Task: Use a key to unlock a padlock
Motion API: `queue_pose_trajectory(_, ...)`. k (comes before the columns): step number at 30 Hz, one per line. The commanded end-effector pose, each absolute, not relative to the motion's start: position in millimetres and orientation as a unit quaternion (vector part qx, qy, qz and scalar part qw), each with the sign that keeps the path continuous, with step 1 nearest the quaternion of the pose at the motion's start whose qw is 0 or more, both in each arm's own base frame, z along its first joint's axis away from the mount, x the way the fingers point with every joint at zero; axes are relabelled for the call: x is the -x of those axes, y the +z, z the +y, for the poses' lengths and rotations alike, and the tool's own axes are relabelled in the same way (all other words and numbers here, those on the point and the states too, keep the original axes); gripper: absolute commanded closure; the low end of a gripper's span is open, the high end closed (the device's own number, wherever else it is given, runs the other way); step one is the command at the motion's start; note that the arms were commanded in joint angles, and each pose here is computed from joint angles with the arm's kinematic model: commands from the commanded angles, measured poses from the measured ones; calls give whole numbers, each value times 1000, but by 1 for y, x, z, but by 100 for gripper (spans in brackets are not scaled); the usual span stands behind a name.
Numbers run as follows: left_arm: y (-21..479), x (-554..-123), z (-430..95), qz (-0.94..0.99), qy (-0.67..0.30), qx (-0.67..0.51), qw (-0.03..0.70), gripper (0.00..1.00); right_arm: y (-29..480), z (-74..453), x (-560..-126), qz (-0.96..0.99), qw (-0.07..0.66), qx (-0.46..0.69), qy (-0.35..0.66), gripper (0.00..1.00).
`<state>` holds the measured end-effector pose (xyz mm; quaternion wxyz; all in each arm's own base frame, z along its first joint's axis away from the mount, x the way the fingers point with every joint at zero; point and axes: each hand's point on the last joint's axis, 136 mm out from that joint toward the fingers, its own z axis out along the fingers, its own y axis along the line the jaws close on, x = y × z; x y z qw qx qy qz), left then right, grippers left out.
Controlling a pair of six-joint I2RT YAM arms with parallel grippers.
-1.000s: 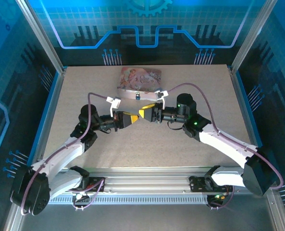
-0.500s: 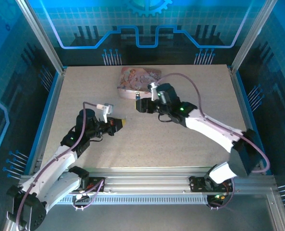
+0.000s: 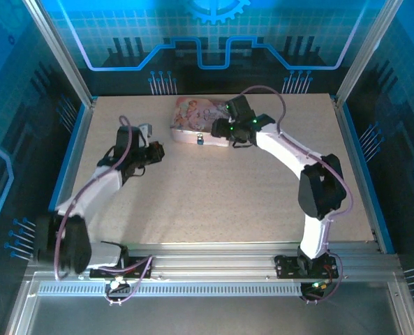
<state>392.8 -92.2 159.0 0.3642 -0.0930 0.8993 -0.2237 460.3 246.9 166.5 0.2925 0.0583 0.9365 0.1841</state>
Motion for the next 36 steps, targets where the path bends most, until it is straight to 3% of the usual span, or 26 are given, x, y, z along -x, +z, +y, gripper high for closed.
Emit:
queue_pose_trajectory(1,150,-436,-72,905,-186,118,365,100,140,237,-468,952,247,-84,160,32)
queue_pose_trajectory(10,122,-527,-58,919,-174,131,328,100,111,227,-508,949,231,-114,180,27)
queue_pose_trajectory(19,92,-570,-68,930,-208,115,282,100,85,257,-536,951,190,-75,231,26)
queue_pose_trajectory(27,83,-569,-92,930,-243,72,267,100,74,263,-534,954,176,-52,238,29)
queue_pose_trajectory(36,86,-526,-117,928,-256,48,268,100,69,275,-499,960,158,-14,230,38)
